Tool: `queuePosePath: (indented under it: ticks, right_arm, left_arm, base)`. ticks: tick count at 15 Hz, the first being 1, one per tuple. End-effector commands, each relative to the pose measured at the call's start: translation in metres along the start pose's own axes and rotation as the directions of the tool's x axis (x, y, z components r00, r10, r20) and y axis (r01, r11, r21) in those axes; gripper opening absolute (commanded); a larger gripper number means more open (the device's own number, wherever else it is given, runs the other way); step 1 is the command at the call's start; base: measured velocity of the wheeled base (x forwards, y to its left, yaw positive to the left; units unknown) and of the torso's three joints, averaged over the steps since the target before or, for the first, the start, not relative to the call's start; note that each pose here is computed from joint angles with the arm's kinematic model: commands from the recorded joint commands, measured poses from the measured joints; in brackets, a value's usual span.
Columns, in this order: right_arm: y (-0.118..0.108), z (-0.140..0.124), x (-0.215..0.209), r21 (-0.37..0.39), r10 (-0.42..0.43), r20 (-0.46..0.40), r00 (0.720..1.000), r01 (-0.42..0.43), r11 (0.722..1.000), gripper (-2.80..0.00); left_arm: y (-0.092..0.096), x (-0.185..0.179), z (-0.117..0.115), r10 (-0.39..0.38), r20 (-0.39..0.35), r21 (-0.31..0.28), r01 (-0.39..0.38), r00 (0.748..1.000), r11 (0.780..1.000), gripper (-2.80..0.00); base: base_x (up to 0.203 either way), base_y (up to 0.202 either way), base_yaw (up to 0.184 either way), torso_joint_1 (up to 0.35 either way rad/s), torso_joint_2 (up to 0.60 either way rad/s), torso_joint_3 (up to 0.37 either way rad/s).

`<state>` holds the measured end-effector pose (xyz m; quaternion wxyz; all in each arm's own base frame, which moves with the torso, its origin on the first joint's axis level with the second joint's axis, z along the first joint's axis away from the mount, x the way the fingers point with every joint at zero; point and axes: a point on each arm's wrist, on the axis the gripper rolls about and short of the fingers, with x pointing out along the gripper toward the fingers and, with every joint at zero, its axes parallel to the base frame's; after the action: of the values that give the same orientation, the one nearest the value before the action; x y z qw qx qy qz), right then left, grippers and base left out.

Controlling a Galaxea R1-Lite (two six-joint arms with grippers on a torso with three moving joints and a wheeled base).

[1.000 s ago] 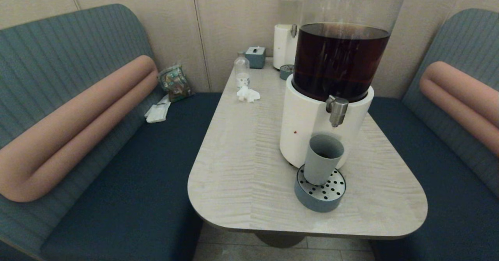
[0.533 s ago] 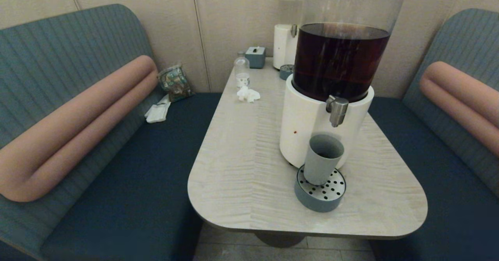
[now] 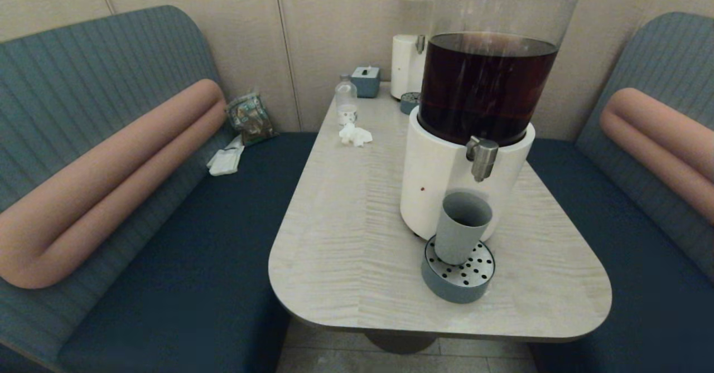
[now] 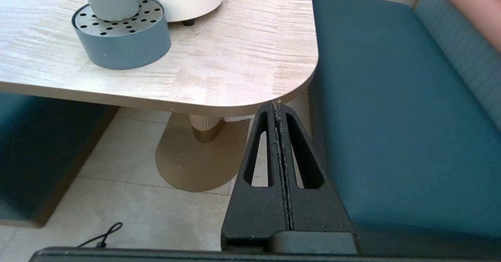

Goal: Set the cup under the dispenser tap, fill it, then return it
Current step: Turn on the faucet

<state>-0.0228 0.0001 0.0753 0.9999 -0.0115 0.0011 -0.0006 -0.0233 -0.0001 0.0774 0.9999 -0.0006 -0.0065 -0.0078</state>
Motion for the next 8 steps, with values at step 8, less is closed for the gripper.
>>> queuePosePath:
  ticks: [8]
  right_arm:
    - [-0.0001, 0.0001, -0.0001, 0.003, -0.003, -0.001, 1.0, 0.003, 1.0, -2.8]
  left_arm:
    - [0.0, 0.0004, -0.0009, 0.0, -0.005, 0.0, 0.0, 1.0, 1.0, -2.8]
  base:
    - [0.0, 0.0, 0.0, 0.0, 0.0, 0.0]
